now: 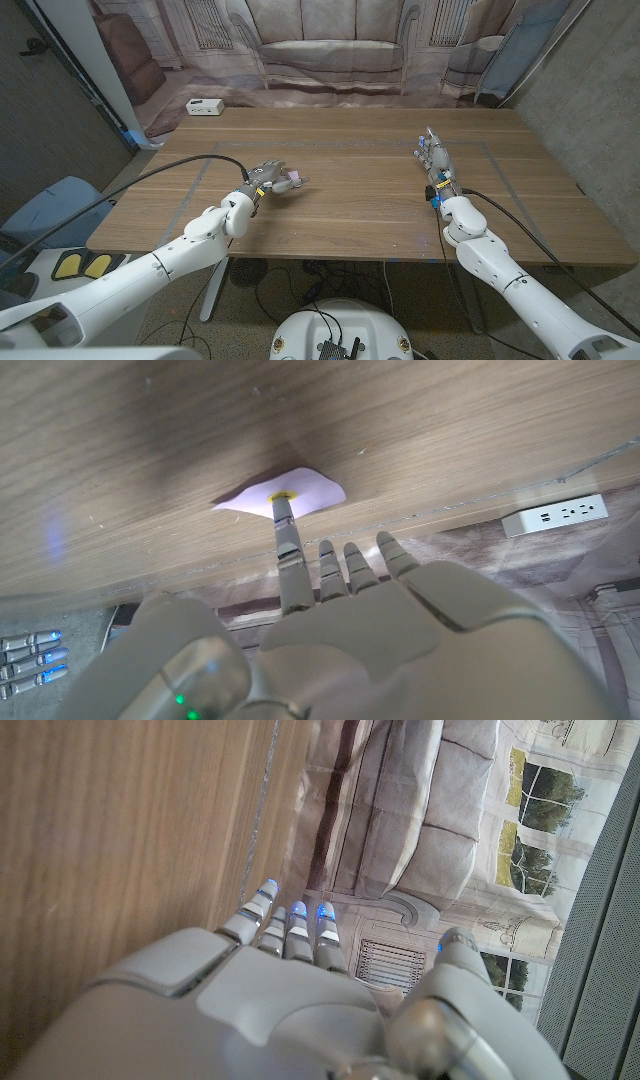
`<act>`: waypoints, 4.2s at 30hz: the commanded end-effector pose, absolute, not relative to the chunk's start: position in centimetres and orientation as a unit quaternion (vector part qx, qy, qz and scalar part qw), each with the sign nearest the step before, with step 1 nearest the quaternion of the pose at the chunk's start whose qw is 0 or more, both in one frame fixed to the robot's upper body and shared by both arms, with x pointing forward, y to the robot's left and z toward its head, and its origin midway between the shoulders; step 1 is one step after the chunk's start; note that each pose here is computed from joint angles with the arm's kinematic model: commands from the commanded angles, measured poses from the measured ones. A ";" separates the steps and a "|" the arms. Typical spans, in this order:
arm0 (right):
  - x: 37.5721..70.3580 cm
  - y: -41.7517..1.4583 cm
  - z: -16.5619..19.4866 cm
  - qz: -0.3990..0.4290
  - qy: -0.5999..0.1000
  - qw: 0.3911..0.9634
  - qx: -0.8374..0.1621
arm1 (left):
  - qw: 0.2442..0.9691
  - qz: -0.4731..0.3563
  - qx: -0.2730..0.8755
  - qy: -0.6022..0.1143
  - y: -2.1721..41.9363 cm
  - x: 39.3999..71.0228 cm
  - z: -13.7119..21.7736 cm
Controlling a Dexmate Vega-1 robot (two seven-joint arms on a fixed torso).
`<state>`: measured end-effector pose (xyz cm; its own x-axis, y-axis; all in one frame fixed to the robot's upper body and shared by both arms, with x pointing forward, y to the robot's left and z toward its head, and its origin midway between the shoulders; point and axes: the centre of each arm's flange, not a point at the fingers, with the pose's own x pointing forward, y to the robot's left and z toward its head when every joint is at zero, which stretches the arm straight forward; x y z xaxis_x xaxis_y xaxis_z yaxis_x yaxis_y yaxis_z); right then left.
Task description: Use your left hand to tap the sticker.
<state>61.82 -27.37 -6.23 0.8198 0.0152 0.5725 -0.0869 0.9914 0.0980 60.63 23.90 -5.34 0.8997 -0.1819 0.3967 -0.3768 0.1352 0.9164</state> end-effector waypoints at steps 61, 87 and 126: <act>61.1 -27.4 -6.2 0.026 -0.313 0.947 0.063 | 0.769 0.092 0.571 -0.271 25.0 59.5 -2.9; 61.2 -27.2 -5.6 0.044 -0.326 0.943 0.050 | 0.837 0.058 0.454 -0.301 25.4 60.0 -1.6; 60.3 -26.2 -4.5 0.064 -0.343 0.937 0.026 | 0.903 -0.080 0.254 -0.338 27.1 61.8 -0.2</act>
